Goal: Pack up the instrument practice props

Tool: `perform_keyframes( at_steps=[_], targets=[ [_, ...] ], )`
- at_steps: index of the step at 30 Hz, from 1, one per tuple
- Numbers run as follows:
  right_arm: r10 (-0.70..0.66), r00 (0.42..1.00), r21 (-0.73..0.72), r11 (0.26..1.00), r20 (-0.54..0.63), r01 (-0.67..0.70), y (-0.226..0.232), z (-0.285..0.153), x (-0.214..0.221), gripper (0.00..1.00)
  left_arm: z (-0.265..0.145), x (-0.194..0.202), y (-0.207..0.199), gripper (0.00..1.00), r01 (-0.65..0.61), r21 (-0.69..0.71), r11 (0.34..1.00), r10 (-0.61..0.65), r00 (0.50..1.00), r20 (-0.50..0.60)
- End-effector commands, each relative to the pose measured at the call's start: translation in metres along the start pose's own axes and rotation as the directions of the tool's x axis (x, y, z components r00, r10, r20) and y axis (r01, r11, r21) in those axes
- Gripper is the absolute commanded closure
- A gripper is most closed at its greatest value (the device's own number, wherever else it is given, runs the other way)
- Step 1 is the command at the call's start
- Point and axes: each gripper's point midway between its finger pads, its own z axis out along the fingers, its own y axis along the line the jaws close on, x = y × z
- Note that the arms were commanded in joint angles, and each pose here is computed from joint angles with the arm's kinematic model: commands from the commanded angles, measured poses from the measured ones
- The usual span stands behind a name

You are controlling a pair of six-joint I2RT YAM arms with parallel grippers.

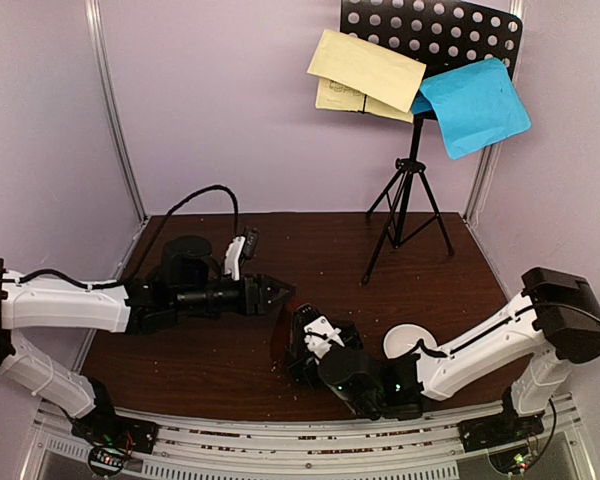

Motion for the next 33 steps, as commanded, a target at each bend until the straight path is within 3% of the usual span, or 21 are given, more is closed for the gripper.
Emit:
perform_keyframes(
  at_steps=[1,6,9,12,16,20,24,29,33],
  targets=[
    [0.028,1.000,-0.008,1.000,-0.006,-0.028,-0.020,-0.018,-0.015,0.01,-0.031,-0.039,0.007,0.31,-0.037,-0.137,0.990,0.055,0.990,0.133],
    [0.032,0.997,-0.120,0.992,-0.077,-0.041,-0.036,-0.048,-0.004,0.00,-0.070,-0.065,0.009,0.09,-0.054,-0.238,0.970,0.109,0.969,0.222],
    [0.039,0.990,-0.144,0.988,-0.135,-0.058,-0.055,-0.059,0.002,0.00,-0.080,-0.071,0.006,0.03,-0.104,-0.260,0.960,0.163,0.962,0.221],
    [0.109,0.977,-0.159,0.978,-0.181,-0.138,-0.080,-0.060,-0.004,0.00,-0.071,-0.066,-0.011,0.02,-0.211,-0.184,0.960,0.242,0.956,0.165],
    [0.275,0.940,-0.074,0.953,-0.204,-0.295,-0.132,-0.044,-0.023,0.00,-0.048,-0.043,-0.060,0.15,-0.416,0.047,0.908,0.413,0.909,0.061],
    [0.420,0.884,0.052,0.907,-0.207,-0.419,-0.179,-0.028,-0.031,0.00,-0.033,-0.029,-0.075,0.12,-0.458,0.098,0.883,0.458,0.889,0.024],
    [0.537,0.832,0.138,0.843,-0.143,-0.520,-0.217,-0.022,-0.031,0.00,-0.017,-0.018,-0.069,0.02,-0.476,0.051,0.878,0.478,0.877,-0.038],
    [0.616,0.784,0.167,0.783,-0.076,-0.599,-0.245,-0.026,-0.028,0.00,-0.005,-0.011,-0.049,0.02,-0.513,-0.095,0.853,0.503,0.857,-0.115],
    [0.630,0.774,0.164,0.772,-0.070,-0.614,-0.250,-0.031,-0.025,0.00,0.004,-0.003,-0.051,0.02,-0.529,-0.084,0.844,0.517,0.846,-0.134]
  ],
)
